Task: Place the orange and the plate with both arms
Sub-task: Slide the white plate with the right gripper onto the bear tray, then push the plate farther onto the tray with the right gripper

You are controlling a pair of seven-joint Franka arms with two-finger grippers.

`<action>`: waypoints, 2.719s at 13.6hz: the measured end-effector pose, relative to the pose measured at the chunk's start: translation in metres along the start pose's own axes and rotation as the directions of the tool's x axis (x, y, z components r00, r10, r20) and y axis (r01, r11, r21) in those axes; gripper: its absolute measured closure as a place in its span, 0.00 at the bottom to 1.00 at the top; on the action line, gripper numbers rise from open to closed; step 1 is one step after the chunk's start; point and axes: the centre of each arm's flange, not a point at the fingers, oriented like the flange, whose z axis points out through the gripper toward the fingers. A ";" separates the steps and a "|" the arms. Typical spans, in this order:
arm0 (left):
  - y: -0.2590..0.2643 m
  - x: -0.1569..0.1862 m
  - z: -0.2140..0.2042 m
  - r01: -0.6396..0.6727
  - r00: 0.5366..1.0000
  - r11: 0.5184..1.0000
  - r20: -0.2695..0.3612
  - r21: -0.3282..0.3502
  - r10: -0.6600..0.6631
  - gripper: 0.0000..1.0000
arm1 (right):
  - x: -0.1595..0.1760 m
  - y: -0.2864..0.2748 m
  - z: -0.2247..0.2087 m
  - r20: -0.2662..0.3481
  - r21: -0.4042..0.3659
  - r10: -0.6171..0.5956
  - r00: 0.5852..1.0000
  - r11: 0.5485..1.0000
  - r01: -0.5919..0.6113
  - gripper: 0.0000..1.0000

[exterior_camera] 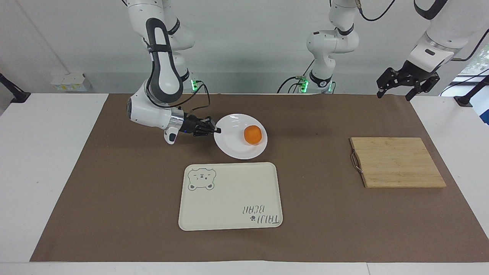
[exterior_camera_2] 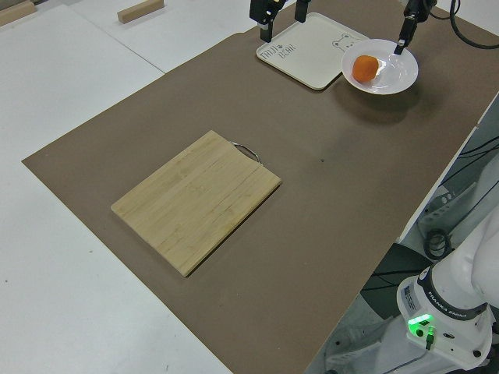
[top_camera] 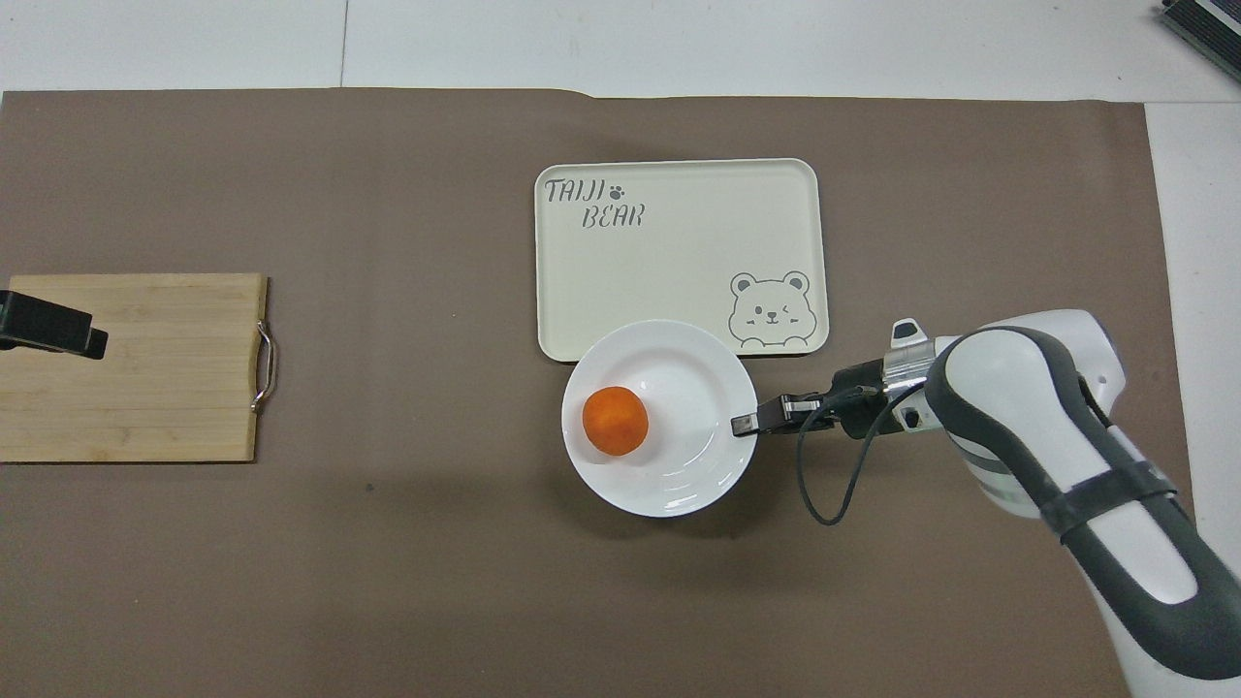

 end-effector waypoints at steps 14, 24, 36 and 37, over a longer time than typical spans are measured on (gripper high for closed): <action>0.000 0.000 0.000 0.000 1.000 1.000 0.000 0.000 0.000 0.00 | 0.080 -0.025 -0.027 -0.075 0.003 -0.034 0.997 0.999 0.034 0.95; 0.000 0.000 0.000 0.000 1.000 1.000 0.000 0.000 0.000 0.00 | 0.150 0.019 -0.010 -0.183 -0.044 -0.015 0.983 0.999 0.007 0.95; 0.000 0.000 0.000 0.000 1.000 1.000 0.000 0.000 0.000 0.00 | 0.172 0.035 -0.010 -0.218 -0.019 0.002 0.976 1.000 -0.006 0.95; 0.000 0.000 0.000 0.000 1.000 1.000 0.000 0.000 0.000 0.00 | 0.172 0.036 -0.010 -0.219 -0.020 0.003 0.976 1.000 -0.008 0.95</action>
